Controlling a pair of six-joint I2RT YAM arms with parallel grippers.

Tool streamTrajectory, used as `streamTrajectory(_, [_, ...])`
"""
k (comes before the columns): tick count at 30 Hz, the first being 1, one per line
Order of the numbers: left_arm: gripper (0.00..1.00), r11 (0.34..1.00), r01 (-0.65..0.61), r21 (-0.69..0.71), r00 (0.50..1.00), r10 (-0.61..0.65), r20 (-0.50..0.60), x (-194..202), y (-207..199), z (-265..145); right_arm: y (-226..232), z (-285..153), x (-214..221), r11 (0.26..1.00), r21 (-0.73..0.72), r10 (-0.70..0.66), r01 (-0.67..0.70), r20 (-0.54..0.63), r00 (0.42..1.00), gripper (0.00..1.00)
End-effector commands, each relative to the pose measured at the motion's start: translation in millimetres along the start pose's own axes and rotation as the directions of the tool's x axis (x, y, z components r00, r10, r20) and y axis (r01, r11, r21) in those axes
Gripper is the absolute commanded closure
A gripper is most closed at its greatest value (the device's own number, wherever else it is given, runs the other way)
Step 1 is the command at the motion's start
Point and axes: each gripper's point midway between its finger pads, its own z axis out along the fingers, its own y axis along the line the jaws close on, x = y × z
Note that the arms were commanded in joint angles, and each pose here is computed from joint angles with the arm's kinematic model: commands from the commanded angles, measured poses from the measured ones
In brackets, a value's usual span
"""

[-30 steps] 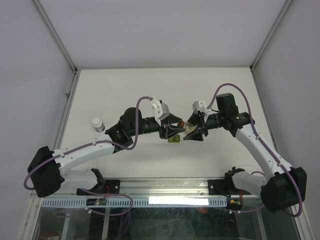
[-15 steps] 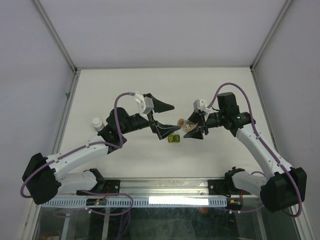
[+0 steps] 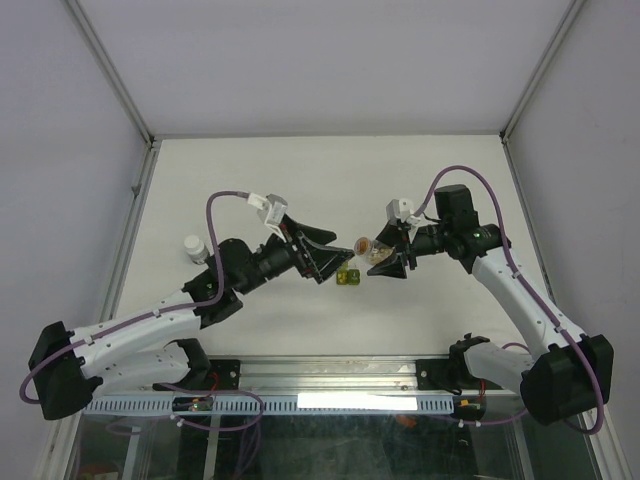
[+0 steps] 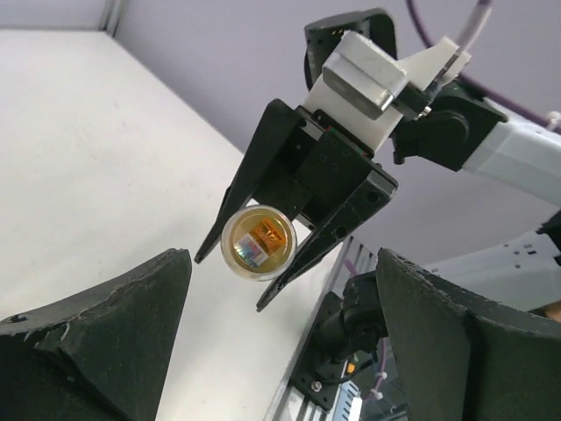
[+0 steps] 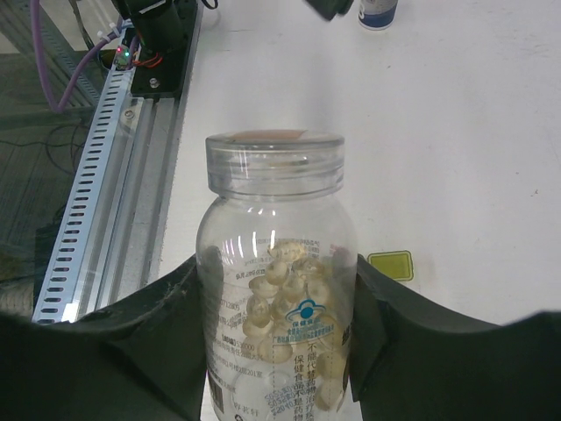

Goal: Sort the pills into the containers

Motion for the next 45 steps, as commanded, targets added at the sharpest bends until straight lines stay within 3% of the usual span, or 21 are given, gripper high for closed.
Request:
streamTrajectory(1, [0.12, 0.977, -0.024, -0.214, 1.000, 0.025, 0.004, -6.3, 7.2, 15.1, -5.6, -3.2, -22.4, 0.997, 0.011, -0.080, 0.080, 0.033, 0.996, 1.00])
streamTrajectory(7, [0.16, 0.963, -0.046, -0.264, 0.997, 0.030, -0.067, 7.6, 12.1, 35.9, -5.7, -3.0, -21.5, 0.997, 0.012, -0.079, 0.079, 0.032, 0.996, 1.00])
streamTrajectory(13, [0.29, 0.971, -0.043, -0.234, 0.994, 0.017, -0.109, 17.5, 6.8, 49.9, -6.2, -3.1, -21.6, 0.997, 0.013, -0.080, 0.079, 0.032, 0.996, 1.00])
streamTrajectory(19, [0.35, 0.980, -0.027, -0.199, 0.991, 0.000, -0.133, 23.9, -1.6, 53.8, -6.4, -3.1, -21.6, 0.997, 0.013, -0.079, 0.079, 0.031, 0.996, 1.00])
streamTrajectory(32, [0.80, 0.993, -0.026, -0.117, 0.972, -0.003, -0.236, 46.4, -13.3, 52.8, -5.9, -3.1, -22.0, 0.997, 0.013, -0.079, 0.079, 0.031, 0.996, 1.00])
streamTrajectory(34, [0.83, 0.996, -0.054, -0.073, 0.965, 0.034, -0.261, 51.5, -16.5, 50.7, -5.9, -3.3, -22.4, 0.997, 0.013, -0.081, 0.080, 0.033, 0.996, 1.00])
streamTrajectory(36, [0.83, 0.989, -0.138, 0.049, 0.948, 0.146, -0.283, 58.8, -25.3, 47.2, -6.0, -3.3, -22.9, 0.997, 0.013, -0.083, 0.082, 0.033, 0.996, 1.00])
streamTrajectory(38, [0.84, 0.935, -0.241, 0.260, 0.899, 0.316, -0.302, 75.8, -38.2, 37.7, -5.5, -3.3, -22.8, 0.997, 0.012, -0.081, 0.081, 0.034, 0.996, 1.00])
streamTrajectory(40, [0.83, 0.841, -0.344, 0.417, 0.835, 0.478, -0.274, 86.5, -38.6, 30.6, -5.3, -3.3, -23.0, 0.997, 0.011, -0.080, 0.080, 0.035, 0.996, 1.00])
streamTrajectory(43, [0.82, 0.697, -0.442, 0.565, 0.744, 0.636, -0.203, 90.9, -25.3, 25.3, -5.3, -3.6, -23.0, 0.997, 0.013, -0.080, 0.080, 0.034, 0.996, 1.00])
streamTrajectory(45, [0.77, 0.653, -0.476, 0.590, 0.719, 0.675, -0.167, 80.9, -14.3, 28.0, -5.5, -4.0, -23.5, 0.997, 0.015, -0.082, 0.082, 0.034, 0.996, 1.00])
